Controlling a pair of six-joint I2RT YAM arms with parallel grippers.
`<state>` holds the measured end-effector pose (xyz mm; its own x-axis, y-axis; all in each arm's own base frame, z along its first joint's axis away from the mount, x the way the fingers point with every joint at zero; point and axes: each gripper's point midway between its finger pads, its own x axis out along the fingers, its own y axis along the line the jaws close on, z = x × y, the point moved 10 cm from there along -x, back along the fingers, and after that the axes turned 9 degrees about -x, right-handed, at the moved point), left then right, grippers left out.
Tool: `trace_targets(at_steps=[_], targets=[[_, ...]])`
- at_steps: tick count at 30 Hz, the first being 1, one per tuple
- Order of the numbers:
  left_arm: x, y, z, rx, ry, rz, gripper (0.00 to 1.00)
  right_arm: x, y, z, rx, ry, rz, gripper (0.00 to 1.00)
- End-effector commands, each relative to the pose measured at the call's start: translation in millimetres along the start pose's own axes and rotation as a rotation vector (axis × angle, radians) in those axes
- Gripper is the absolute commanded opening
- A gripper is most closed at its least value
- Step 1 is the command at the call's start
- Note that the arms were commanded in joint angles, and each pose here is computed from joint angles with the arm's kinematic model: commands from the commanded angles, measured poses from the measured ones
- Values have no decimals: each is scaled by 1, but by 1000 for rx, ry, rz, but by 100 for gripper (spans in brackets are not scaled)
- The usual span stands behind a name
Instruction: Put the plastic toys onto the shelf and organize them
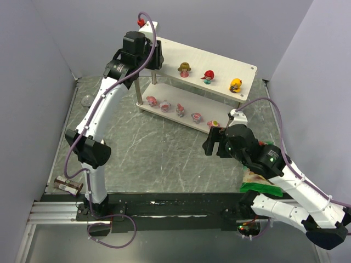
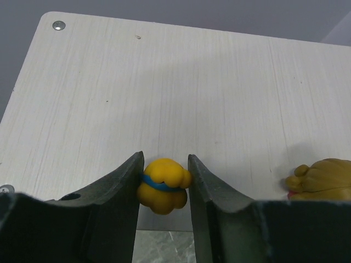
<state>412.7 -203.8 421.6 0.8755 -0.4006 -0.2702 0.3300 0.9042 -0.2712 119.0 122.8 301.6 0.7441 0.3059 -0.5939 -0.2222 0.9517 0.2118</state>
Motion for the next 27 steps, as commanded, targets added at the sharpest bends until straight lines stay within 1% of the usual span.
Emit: trace_targets(at_steps=[1, 3, 5, 7, 8, 10, 11, 13, 14, 18, 19, 21, 27], targets=[[8, 3, -4, 16, 13, 4, 43, 2, -1, 4, 18, -38, -6, 95], [7, 3, -4, 15, 12, 1, 47, 2, -1, 4, 17, -38, -10, 96], [8, 3, -4, 15, 11, -1, 54, 2, -1, 4, 17, -39, -5, 96], [7, 2, -2, 16, 7, -4, 58, 2, -1, 4, 17, -40, -6, 96], [6, 2, 0, 18, 1, -6, 62, 2, -1, 4, 14, -39, -5, 95], [7, 2, 0, 16, -1, -5, 66, 2, -1, 5, 16, -41, -3, 95], [7, 2, 1, 16, -4, -6, 70, 2, -1, 5, 13, -41, -2, 95], [7, 1, 1, 14, -7, -6, 73, 2, -1, 6, 12, -41, -3, 95], [6, 1, 3, 14, -14, -9, 77, 2, -1, 5, 10, -39, -4, 96], [2, 0, 7, 14, -30, -15, 86, 2, -2, 6, 9, -43, -5, 96], [1, -1, 8, 12, -36, -15, 91, 1, -2, 6, 11, -42, -6, 95], [-4, -2, 12, 9, -53, -17, 96, 1, -3, 8, 12, -45, -9, 96], [-23, -5, 25, -3, -109, -18, 96, -3, -2, 11, 0, -42, 10, 96]])
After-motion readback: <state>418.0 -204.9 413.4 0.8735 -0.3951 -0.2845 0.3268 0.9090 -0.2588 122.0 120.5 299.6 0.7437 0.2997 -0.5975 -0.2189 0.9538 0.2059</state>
